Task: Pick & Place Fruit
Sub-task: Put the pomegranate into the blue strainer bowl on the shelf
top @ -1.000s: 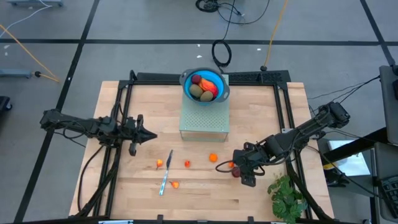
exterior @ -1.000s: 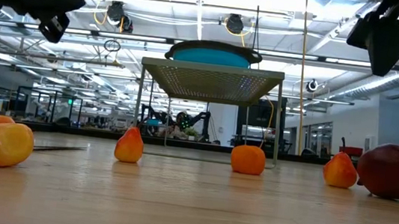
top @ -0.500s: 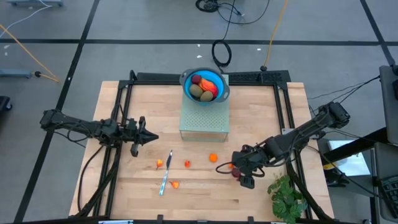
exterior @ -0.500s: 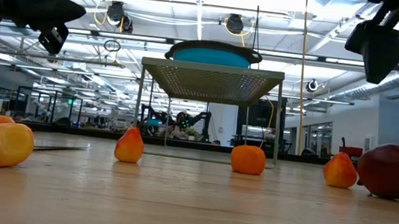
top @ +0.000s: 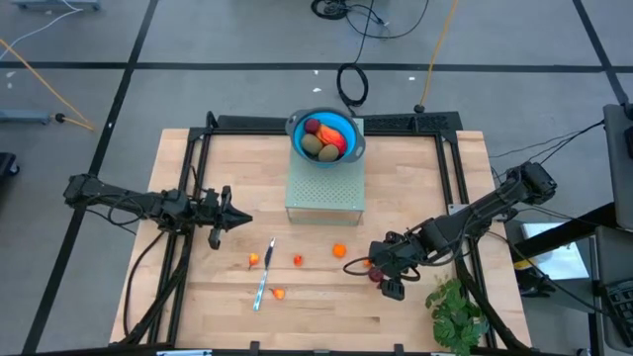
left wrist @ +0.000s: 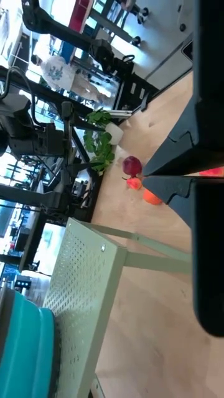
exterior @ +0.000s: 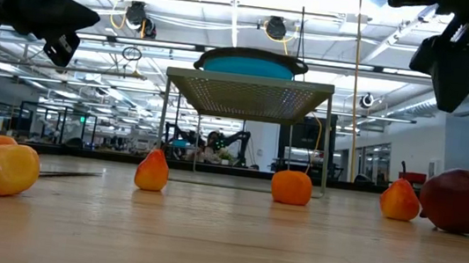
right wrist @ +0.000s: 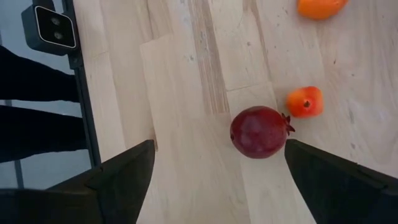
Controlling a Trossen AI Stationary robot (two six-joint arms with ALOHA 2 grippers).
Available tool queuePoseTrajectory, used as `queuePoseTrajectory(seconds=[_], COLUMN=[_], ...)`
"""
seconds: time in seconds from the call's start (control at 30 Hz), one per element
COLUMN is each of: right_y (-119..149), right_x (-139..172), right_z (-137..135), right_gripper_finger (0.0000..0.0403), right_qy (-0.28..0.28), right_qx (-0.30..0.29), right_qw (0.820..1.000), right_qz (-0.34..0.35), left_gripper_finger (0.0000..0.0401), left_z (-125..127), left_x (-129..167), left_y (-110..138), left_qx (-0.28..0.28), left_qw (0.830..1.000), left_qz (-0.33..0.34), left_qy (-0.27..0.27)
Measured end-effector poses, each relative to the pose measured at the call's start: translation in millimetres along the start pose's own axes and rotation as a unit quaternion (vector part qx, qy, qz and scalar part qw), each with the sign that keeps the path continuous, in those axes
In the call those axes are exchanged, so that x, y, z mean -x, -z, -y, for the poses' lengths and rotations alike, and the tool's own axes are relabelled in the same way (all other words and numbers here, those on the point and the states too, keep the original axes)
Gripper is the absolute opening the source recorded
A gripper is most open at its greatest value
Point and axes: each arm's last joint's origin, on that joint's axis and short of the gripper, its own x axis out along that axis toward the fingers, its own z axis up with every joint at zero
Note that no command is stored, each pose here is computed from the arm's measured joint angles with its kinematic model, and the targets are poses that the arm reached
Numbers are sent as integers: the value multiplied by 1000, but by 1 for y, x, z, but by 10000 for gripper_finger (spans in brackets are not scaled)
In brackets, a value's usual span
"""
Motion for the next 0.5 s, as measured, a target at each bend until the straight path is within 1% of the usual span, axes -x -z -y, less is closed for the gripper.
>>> queuePoseTrajectory(seconds=[0.1,0.3,0.5], right_y=[0,0,1], right_x=[0,0,-7], right_z=[0,1,3], right_gripper_finger=[350,350,350], right_qy=[0,14,31], right_qx=[0,-23,-27], right_qw=[1000,1000,999], right_qz=[0,11,-7], left_gripper_finger=[13,20,21], left_z=[0,0,0], left_x=[0,0,0], left_y=[0,0,0], left_qx=[0,0,-3], left_qw=[1000,1000,1000], left_qz=[0,0,0], left_qy=[0,0,0])
